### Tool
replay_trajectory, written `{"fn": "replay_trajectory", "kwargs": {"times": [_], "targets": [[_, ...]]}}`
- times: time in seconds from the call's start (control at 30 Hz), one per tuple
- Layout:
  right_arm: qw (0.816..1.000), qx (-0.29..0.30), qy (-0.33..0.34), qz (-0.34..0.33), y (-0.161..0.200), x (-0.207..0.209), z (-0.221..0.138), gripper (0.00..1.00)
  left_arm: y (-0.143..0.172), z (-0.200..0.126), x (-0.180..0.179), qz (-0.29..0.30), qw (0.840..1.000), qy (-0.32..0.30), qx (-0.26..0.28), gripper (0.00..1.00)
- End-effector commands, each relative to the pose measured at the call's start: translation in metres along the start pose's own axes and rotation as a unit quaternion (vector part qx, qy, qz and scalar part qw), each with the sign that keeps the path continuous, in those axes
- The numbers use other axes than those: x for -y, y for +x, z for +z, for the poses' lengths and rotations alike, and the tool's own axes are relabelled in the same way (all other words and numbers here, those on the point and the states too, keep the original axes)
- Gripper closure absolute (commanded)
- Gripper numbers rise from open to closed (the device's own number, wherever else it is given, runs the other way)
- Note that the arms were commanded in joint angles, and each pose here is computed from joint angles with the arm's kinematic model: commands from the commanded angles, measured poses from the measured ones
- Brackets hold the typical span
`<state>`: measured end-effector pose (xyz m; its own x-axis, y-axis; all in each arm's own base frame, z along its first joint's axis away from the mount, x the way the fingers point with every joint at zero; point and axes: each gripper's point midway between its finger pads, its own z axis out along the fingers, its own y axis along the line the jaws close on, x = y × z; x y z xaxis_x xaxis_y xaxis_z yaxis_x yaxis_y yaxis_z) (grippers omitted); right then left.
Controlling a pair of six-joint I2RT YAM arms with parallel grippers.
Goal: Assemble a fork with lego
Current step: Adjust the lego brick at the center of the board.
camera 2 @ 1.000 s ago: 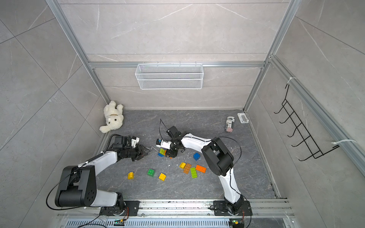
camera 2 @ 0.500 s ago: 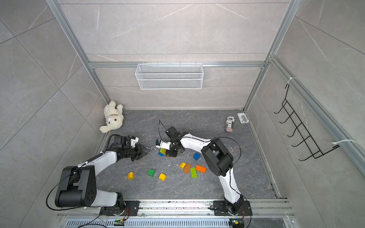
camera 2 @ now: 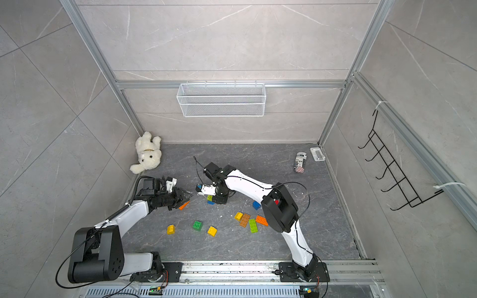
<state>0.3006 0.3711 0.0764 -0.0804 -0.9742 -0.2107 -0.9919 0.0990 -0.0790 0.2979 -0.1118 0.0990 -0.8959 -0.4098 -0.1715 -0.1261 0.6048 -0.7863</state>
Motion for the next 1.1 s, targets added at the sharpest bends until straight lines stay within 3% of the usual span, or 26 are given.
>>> {"fn": "replay_trajectory", "kwargs": {"times": [0.0, 0.17, 0.47, 1.07], "targets": [[0.994, -0.107, -0.009, -0.007, 0.031, -0.015, 0.009, 0.69, 0.004, -0.007, -0.002, -0.007, 1.000, -0.007, 0.006, 0.57], [0.986, -0.164, -0.008, -0.007, 0.032, -0.017, 0.013, 0.68, 0.002, -0.014, -0.019, -0.029, 0.998, -0.041, 0.028, 0.57], [0.983, -0.183, -0.013, -0.031, 0.019, -0.029, 0.020, 0.62, 0.001, -0.018, -0.022, -0.031, 0.998, -0.041, 0.042, 0.57], [0.987, -0.152, -0.022, -0.050, -0.007, -0.034, 0.016, 0.46, 0.002, -0.018, -0.028, -0.035, 0.998, -0.041, 0.045, 0.56]]}}
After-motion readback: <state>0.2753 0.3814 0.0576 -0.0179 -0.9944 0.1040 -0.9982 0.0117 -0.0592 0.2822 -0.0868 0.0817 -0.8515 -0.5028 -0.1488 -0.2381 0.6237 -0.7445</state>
